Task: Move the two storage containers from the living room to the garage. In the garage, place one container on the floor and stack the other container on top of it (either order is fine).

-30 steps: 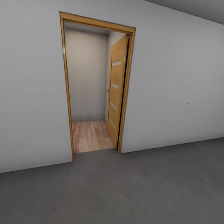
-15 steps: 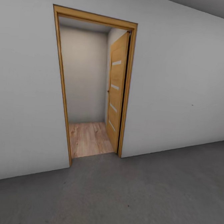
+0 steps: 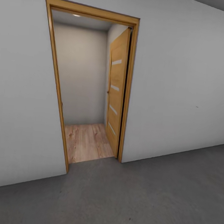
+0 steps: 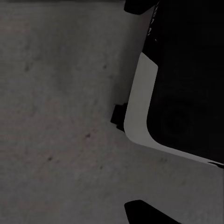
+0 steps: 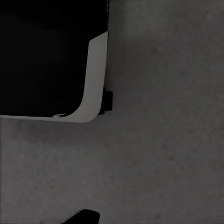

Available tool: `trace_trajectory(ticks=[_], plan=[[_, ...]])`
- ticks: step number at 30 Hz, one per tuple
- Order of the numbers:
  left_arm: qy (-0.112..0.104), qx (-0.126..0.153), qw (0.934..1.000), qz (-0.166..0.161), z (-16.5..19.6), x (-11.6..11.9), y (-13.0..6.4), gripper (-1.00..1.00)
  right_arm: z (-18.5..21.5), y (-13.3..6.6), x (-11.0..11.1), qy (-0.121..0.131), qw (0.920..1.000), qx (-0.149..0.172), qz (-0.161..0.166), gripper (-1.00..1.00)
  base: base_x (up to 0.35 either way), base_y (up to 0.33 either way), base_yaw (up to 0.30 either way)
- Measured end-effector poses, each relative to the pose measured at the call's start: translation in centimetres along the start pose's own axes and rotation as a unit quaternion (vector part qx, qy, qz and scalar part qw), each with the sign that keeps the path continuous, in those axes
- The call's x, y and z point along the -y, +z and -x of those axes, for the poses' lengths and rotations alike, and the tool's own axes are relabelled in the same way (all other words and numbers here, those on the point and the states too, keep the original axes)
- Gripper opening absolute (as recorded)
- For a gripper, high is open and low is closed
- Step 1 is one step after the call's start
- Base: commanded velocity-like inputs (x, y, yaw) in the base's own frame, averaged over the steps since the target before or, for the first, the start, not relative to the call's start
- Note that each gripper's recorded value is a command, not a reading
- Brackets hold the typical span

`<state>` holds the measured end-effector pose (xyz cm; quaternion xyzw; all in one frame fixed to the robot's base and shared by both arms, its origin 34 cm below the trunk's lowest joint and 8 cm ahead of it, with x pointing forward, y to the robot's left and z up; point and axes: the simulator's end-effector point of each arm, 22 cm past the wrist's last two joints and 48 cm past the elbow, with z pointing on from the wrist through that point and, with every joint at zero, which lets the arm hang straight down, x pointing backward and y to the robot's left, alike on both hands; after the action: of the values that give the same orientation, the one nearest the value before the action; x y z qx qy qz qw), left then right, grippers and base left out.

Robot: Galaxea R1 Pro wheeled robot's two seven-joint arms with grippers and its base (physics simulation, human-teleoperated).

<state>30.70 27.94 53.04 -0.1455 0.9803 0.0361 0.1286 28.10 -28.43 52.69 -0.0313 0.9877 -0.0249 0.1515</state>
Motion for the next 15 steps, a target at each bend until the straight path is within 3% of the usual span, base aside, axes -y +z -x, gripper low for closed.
trace_trajectory(ticks=[15], plan=[[0.000, 0.000, 1.0000, 0.000, 0.00, 0.00, 0.00, 1.00, -0.13, 0.00, 0.11, 0.000, 1.0000, -0.003, 0.000, 1.00, 0.322, 0.000, 0.000]])
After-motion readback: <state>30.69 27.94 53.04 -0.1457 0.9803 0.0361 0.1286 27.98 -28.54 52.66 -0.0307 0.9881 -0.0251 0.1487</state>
